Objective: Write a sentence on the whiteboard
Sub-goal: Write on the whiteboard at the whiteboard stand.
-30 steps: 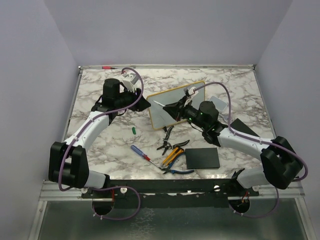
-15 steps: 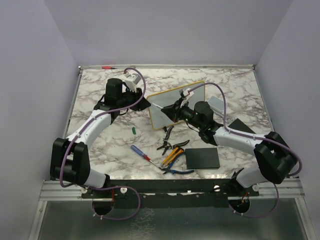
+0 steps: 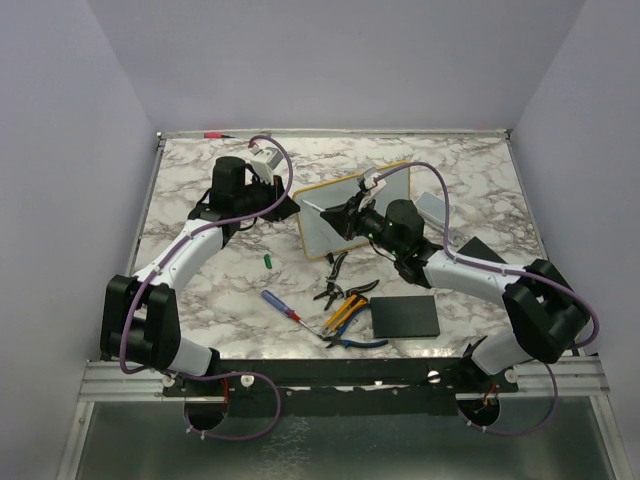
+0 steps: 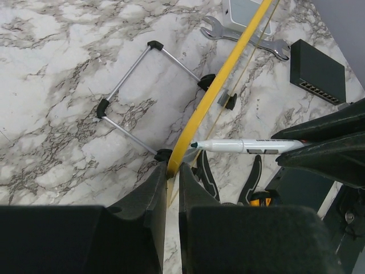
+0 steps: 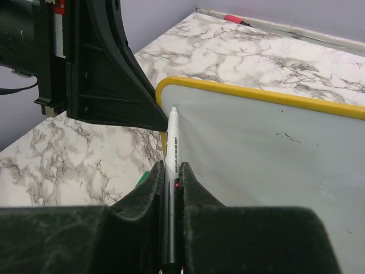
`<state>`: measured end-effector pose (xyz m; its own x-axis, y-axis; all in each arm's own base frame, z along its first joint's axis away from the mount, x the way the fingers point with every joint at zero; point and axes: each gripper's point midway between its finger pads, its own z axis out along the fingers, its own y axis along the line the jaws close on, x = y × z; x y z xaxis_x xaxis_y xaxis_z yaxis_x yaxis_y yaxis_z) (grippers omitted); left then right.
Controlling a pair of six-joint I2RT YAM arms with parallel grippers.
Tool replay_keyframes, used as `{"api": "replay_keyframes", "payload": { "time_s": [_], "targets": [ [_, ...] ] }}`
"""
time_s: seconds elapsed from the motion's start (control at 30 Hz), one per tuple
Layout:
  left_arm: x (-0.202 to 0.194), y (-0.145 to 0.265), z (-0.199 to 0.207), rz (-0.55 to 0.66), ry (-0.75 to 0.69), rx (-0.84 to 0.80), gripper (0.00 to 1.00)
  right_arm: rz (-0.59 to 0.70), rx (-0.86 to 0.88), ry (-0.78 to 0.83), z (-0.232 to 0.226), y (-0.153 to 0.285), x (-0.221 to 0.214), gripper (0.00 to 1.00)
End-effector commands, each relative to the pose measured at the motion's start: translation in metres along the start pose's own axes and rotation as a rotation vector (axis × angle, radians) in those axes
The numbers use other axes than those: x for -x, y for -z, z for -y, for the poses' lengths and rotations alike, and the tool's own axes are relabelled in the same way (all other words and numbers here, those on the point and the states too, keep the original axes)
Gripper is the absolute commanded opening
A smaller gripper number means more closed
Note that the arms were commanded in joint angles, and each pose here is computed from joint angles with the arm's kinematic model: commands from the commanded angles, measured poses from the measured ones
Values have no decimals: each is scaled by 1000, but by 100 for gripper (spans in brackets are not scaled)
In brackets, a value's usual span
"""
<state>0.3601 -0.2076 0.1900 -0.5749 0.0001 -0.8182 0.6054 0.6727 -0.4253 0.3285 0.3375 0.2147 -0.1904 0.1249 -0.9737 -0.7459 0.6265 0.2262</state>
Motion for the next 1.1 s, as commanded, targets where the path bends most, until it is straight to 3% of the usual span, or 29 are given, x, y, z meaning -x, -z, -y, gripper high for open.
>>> {"api": "replay_keyframes", "payload": {
  "time_s": [0.0, 0.77, 1.07],
  "targets": [
    [10, -3, -3, 22, -34, 19, 10, 28, -29, 26, 4, -8, 6, 1],
    [14, 0, 1, 34, -54, 20, 7, -82, -138, 6, 20, 16, -42, 1],
    [14, 0, 0, 36, -54, 30, 7, -28, -46, 28, -2, 22, -17, 1]
  ]
}}
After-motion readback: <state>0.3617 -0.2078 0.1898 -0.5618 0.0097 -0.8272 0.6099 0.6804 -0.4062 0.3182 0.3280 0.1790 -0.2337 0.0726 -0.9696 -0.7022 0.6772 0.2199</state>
